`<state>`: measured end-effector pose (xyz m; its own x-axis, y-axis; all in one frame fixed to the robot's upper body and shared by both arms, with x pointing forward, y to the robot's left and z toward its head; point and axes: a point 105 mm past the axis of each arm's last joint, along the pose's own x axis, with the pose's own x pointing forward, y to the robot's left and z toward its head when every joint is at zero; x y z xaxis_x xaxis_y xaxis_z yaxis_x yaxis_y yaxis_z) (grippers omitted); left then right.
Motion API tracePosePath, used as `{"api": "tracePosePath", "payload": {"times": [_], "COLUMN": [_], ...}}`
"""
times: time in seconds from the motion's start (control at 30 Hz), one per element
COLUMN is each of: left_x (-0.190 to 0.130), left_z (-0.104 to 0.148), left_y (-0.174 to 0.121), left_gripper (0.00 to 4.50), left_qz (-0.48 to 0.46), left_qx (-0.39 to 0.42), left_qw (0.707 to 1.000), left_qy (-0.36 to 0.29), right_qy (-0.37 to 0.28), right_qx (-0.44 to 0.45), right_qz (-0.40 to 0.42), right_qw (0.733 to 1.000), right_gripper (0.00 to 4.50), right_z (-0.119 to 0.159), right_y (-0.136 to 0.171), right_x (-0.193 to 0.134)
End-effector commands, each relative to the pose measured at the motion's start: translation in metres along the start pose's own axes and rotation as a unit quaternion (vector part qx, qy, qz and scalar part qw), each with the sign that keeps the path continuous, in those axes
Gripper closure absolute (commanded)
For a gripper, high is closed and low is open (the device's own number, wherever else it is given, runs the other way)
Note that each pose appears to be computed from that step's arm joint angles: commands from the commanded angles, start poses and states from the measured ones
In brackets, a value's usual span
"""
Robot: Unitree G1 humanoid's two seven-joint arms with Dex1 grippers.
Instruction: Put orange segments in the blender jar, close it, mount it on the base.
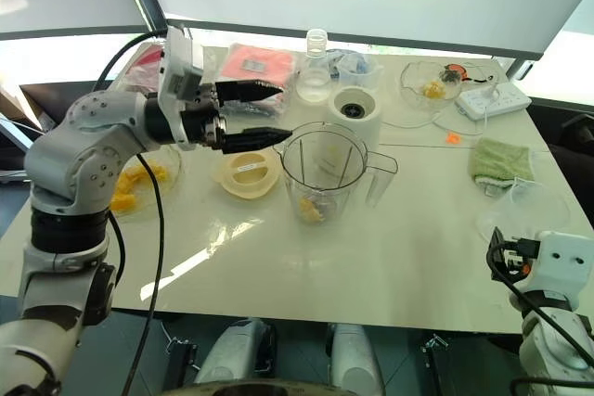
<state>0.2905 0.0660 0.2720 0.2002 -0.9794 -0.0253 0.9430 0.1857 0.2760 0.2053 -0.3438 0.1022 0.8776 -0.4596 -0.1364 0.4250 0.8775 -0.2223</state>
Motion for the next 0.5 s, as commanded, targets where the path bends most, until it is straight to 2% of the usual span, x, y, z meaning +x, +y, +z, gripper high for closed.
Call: {"api": "tracePosePath", "payload": {"times": [0.03, 0.23, 0.5], "left_x": [-0.005, -0.005, -0.006], "left_z": [0.013, 0.014, 0.011], "left_y": [-0.004, -0.008, -0.01], "left_gripper": [0.68, 0.68, 0.68], "left_qz": [0.005, 0.016, 0.024], "left_qx": [0.018, 0.012, 0.003], "left_qw": [1.0, 1.0, 1.0], "left_qy": [-0.012, -0.015, -0.016], "right_qy": [0.0, 0.017, 0.045], "right_qx": [-0.007, -0.01, -0.001], "right_qz": [-0.057, -0.108, -0.137], "right_qw": [0.998, 0.994, 0.989], "right_gripper": [0.77, 0.77, 0.77], "right_z": [0.0, -0.006, -0.021], "right_y": [-0.018, -0.036, -0.049], "right_x": [0.006, 0.01, -0.009]}}
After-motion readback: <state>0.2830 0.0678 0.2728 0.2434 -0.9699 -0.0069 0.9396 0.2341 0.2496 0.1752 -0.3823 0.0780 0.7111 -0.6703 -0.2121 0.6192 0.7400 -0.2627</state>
